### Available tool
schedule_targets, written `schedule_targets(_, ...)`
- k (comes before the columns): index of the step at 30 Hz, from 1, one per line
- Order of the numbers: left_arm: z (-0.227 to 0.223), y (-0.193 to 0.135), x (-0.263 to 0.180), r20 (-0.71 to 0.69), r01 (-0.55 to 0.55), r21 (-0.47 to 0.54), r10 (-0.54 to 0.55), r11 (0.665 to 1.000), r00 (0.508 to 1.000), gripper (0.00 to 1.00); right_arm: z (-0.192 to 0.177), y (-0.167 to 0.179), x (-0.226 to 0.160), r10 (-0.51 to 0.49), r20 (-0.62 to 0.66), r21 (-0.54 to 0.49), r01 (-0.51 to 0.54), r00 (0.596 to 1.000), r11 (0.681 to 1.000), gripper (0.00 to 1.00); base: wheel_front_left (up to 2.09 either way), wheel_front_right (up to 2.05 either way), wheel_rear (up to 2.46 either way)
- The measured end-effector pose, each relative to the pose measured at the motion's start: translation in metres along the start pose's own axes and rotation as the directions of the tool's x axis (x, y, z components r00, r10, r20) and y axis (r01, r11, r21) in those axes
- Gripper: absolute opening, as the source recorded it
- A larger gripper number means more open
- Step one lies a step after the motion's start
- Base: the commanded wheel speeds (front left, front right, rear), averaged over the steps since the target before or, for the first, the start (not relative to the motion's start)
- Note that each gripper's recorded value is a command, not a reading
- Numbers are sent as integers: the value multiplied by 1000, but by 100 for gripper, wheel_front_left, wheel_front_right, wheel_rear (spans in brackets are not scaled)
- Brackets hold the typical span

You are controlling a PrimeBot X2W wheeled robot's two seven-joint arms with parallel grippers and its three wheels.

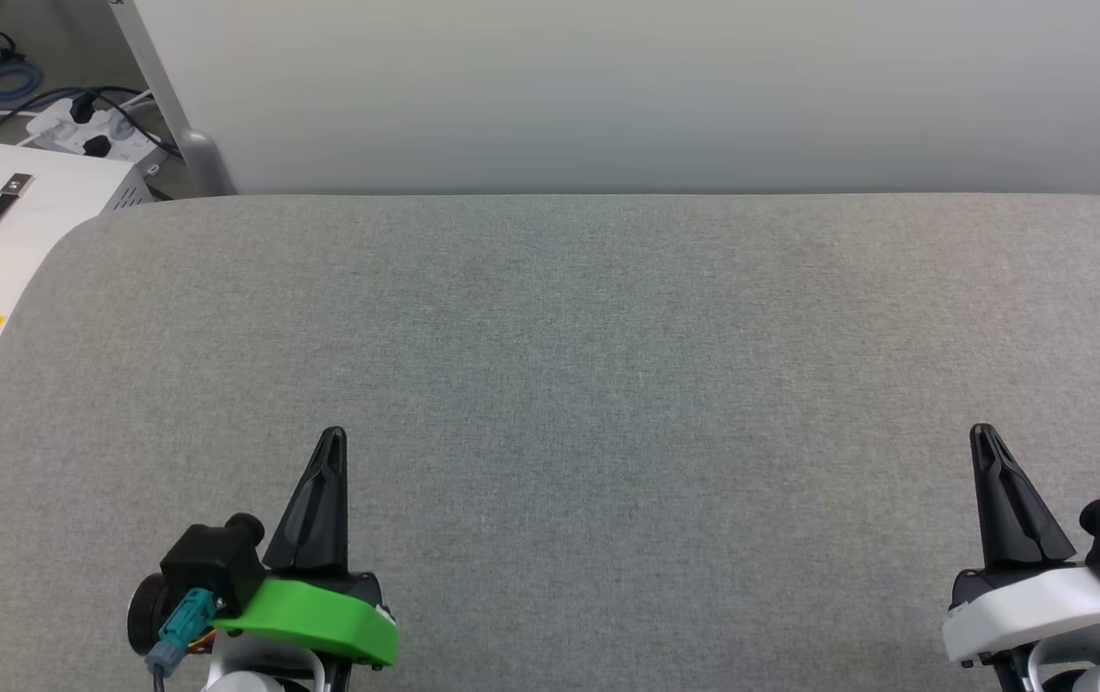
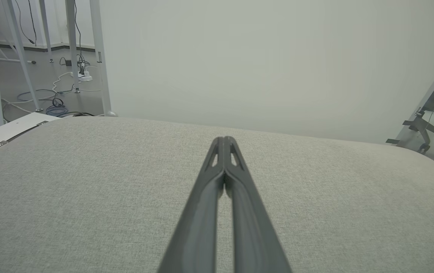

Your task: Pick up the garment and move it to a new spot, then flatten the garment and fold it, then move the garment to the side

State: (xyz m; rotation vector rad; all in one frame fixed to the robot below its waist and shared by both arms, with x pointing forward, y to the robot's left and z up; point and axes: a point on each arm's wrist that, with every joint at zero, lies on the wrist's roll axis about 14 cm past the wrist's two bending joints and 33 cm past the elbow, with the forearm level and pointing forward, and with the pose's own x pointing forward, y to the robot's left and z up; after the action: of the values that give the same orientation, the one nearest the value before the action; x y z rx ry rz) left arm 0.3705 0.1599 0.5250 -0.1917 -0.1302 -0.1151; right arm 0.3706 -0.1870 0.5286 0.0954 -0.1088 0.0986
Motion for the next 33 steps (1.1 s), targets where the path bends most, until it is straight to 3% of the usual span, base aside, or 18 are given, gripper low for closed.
schedule_targets(33,2,3,1,-34,-16,67,18,998,999,0,-5,7,-1,7,-42,-31,-9,999,999,0,0,0,0)
